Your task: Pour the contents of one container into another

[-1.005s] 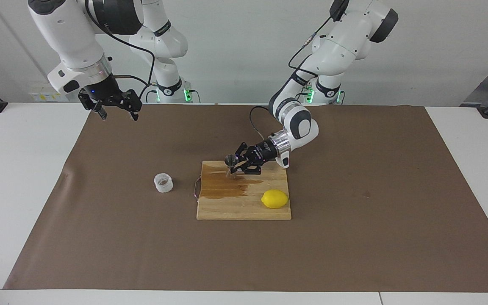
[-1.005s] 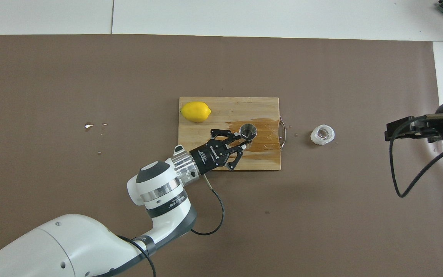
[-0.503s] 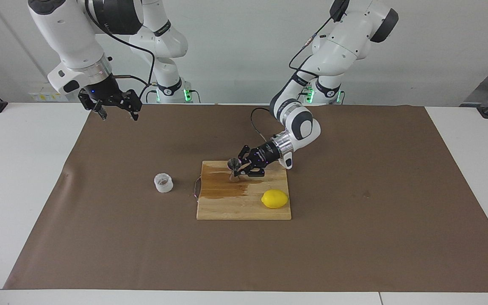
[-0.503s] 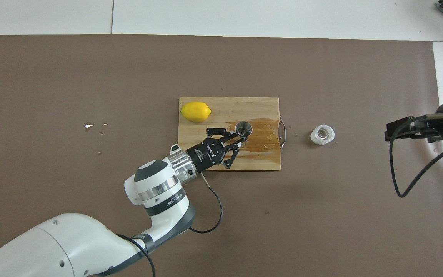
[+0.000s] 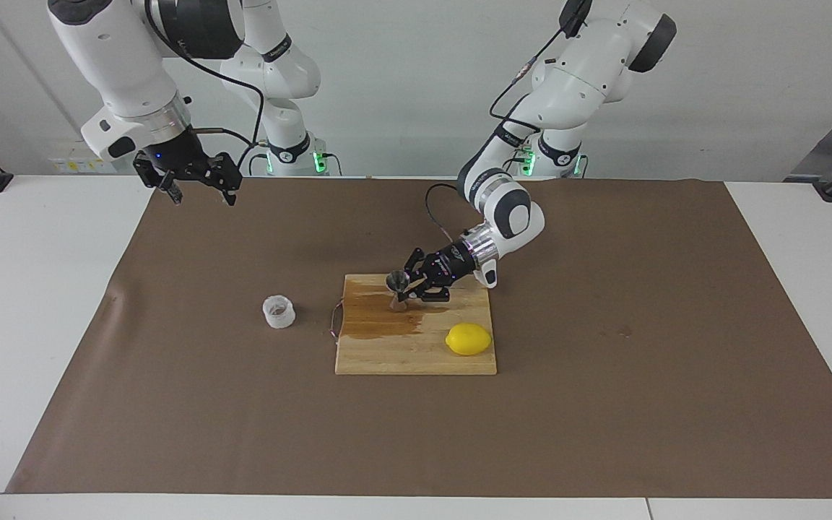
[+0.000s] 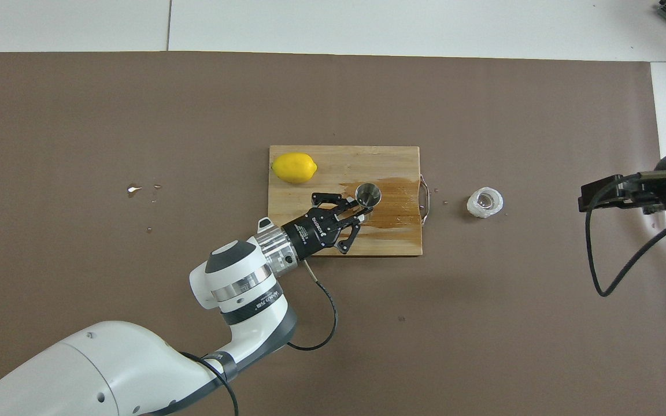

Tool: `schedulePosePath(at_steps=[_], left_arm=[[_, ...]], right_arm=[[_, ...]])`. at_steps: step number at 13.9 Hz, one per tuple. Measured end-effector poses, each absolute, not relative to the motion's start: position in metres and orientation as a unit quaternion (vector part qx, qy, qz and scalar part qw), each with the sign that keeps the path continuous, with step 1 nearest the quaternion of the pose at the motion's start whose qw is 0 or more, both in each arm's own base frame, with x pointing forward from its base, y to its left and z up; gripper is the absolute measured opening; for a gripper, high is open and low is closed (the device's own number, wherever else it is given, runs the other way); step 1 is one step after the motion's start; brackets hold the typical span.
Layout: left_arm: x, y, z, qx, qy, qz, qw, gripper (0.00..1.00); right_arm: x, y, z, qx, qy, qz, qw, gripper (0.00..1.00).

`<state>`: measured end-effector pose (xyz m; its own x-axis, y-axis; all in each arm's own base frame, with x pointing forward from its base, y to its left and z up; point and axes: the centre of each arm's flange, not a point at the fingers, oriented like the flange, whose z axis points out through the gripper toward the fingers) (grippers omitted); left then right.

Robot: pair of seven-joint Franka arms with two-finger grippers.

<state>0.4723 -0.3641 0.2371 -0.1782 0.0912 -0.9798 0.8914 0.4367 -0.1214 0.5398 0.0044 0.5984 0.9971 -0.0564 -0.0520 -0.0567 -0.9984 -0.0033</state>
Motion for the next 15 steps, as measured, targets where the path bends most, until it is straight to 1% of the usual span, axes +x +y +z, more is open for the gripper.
schedulePosePath(at_steps=[13, 14, 15], left_arm=[[0.4717, -0.3626, 0.231, 0.377, 0.668, -0.373, 0.523, 0.22], [0.4717, -0.3626, 0.2309, 0.378, 0.667, -0.373, 0.523, 0.24], [0.4716, -0.3627, 0.2309, 0.378, 0.667, -0.372, 0.523, 0.24]], right_arm=[[0.5398, 0.0044, 0.5984, -0.999, 0.028, 0.026, 0.002, 1.0], [0.5398, 0.0044, 0.5984, -0.999, 0.028, 0.026, 0.002, 1.0], [0.5398, 0.0044, 0.5984, -0.999, 0.028, 0.026, 0.002, 1.0]])
